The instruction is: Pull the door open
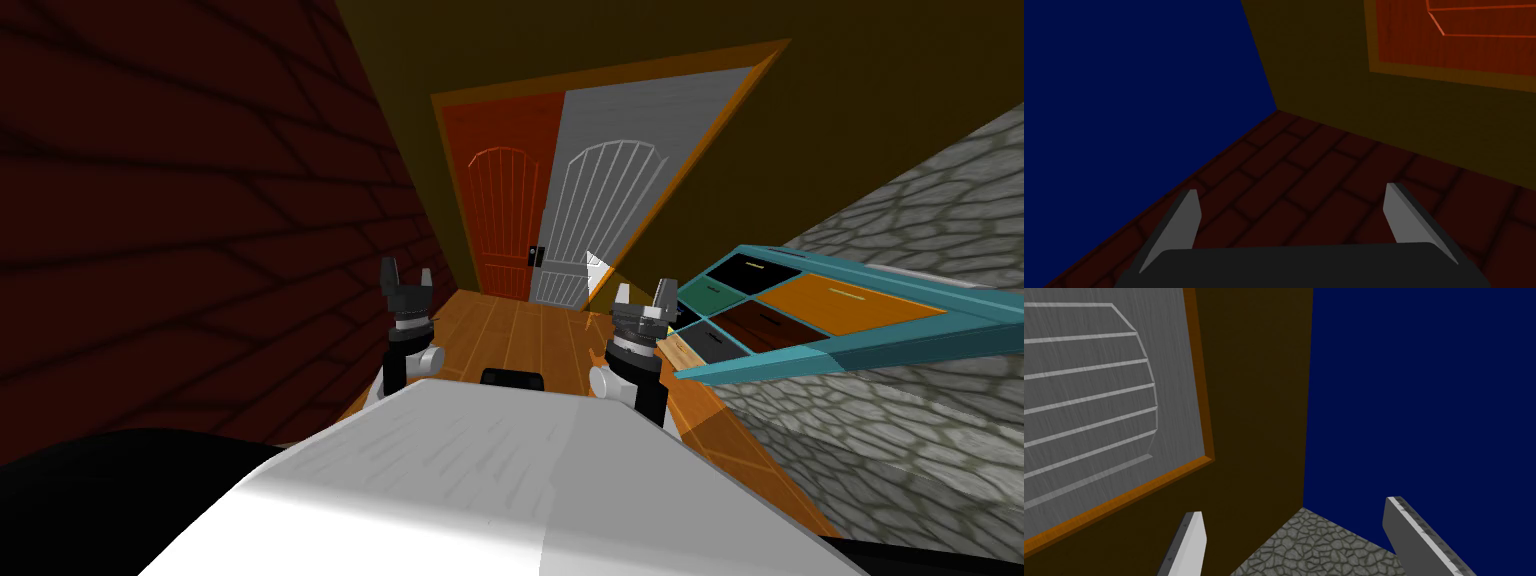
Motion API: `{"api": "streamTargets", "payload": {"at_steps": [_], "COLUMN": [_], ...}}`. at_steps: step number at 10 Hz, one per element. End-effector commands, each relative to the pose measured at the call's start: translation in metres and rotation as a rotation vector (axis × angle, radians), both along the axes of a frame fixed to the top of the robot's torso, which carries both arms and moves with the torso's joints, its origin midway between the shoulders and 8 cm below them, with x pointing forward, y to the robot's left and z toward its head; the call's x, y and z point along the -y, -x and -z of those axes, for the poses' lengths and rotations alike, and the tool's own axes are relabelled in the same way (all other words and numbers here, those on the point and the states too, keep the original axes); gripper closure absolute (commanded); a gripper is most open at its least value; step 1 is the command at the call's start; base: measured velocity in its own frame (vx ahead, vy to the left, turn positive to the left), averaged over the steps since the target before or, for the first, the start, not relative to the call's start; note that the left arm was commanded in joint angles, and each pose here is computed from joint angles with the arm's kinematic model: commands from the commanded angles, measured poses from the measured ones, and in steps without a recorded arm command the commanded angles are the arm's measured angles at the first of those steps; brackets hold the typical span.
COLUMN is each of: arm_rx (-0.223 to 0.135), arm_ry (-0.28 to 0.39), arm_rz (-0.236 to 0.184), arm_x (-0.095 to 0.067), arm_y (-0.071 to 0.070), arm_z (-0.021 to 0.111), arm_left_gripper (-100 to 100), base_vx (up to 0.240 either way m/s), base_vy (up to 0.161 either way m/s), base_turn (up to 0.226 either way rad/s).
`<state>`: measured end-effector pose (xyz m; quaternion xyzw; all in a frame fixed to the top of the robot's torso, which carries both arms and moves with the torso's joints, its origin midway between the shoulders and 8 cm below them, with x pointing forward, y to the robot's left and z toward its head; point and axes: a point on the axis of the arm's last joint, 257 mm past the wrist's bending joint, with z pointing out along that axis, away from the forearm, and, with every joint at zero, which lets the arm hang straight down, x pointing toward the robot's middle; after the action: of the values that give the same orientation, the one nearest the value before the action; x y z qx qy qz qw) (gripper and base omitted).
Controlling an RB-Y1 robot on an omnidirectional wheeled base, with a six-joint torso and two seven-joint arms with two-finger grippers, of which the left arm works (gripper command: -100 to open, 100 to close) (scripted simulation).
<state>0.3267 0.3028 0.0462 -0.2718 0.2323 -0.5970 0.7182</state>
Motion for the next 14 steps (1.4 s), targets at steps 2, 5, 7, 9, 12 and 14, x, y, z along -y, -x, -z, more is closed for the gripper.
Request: {"api": "streamTargets", "payload": {"at_steps": [2,5,7,9,12,14], "arm_rx": [-0.027,-0.066,-0.095,-0.119,-0.156,-0.183], "arm_ry": [0.006,0.015,0.021,0.026,0.034,0.039], "arm_rz": [0.011,0.027,0.038,0.046,0.058,0.067], "arm_x": [0.0,0.001,0.003,0.004,0.006,0.008], "arm_y": [-0.014,-0.034,-0.049,-0.061,-0.079,-0.092], "arm_z": [0.013,0.033,0.047,0.059,0.077,0.09], "arm_left_gripper": [-100,-100,-100,-100,-100,-100], "base_vx": [0.073,0.118,0.115,0.112,0.088,0.087], "base_vy": [-0.02,-0.045,-0.048,-0.033,-0.034,-0.041], "base_turn": [-0.006,-0.006,-0.005,-0.007,-0.005,-0.008]}}
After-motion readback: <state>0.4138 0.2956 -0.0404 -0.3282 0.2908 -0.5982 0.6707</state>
